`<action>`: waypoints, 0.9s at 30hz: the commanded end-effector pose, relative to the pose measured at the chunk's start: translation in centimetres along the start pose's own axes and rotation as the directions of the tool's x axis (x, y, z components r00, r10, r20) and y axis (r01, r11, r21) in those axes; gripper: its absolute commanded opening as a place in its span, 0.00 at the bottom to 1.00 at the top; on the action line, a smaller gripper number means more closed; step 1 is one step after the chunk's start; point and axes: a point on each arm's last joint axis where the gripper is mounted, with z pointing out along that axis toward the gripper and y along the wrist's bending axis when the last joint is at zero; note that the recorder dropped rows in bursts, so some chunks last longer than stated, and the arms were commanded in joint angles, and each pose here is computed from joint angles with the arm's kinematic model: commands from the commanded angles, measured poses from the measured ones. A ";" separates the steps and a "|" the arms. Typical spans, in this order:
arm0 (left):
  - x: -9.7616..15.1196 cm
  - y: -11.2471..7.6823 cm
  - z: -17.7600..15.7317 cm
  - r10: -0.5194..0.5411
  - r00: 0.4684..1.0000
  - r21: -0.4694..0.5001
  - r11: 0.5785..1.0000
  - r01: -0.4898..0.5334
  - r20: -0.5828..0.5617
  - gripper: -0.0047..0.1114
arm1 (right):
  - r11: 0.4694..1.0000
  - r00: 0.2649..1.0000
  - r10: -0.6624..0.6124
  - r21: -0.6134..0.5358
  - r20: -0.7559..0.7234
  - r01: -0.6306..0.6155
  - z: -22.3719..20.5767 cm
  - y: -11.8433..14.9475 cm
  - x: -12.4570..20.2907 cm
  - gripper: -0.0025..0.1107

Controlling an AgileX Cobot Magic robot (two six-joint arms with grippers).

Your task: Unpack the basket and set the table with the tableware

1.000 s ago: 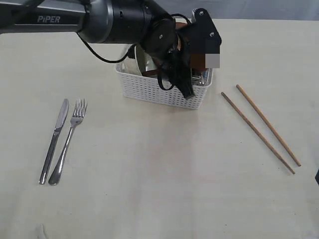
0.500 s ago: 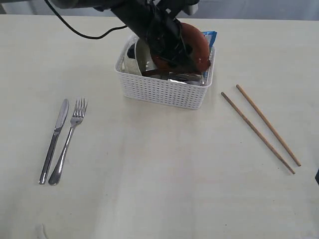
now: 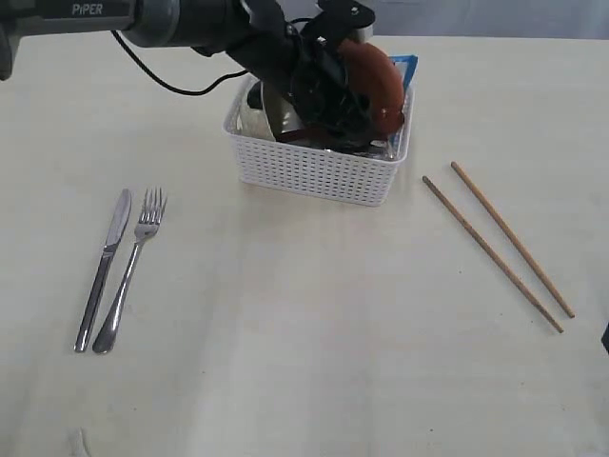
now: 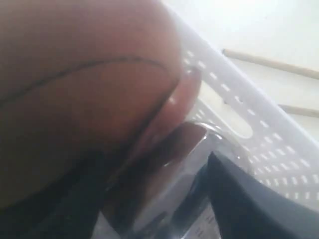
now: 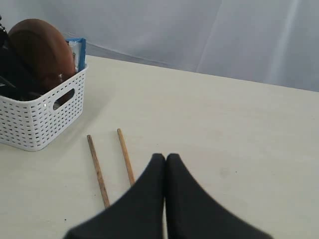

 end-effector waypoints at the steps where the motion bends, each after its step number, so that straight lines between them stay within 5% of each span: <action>1: 0.6 -0.7 0.8 0.067 0.998 0.086 0.994 -0.066 -0.009 0.53 | 1.000 1.000 -0.005 0.010 0.004 0.005 0.0 -0.1 0.1 0.02; 9: 0.3 -1.1 0.9 0.151 0.988 0.089 0.984 -0.152 0.020 0.51 | 1.000 1.000 -0.005 0.010 0.004 0.005 0.0 -0.1 0.1 0.02; 11: 0.2 -0.9 1.0 0.148 0.989 0.071 0.986 -0.150 0.030 0.38 | 1.000 1.000 -0.005 0.010 0.004 0.005 0.0 -0.1 0.1 0.02; 12: 0.2 -1.0 1.0 0.145 0.989 0.072 0.987 -0.147 0.032 0.22 | 1.000 1.000 -0.005 0.010 0.004 0.005 0.0 -0.1 0.1 0.02; 14: 0.2 -1.0 1.0 0.149 0.988 0.072 0.986 -0.151 0.033 0.04 | 1.000 1.000 -0.005 0.010 0.004 0.005 0.0 -0.1 0.1 0.02; 27: -2.8 -2.3 -3.7 0.208 0.971 0.065 0.974 -0.216 0.115 0.04 | 1.000 1.000 -0.005 0.010 0.004 0.005 0.0 -0.1 0.1 0.02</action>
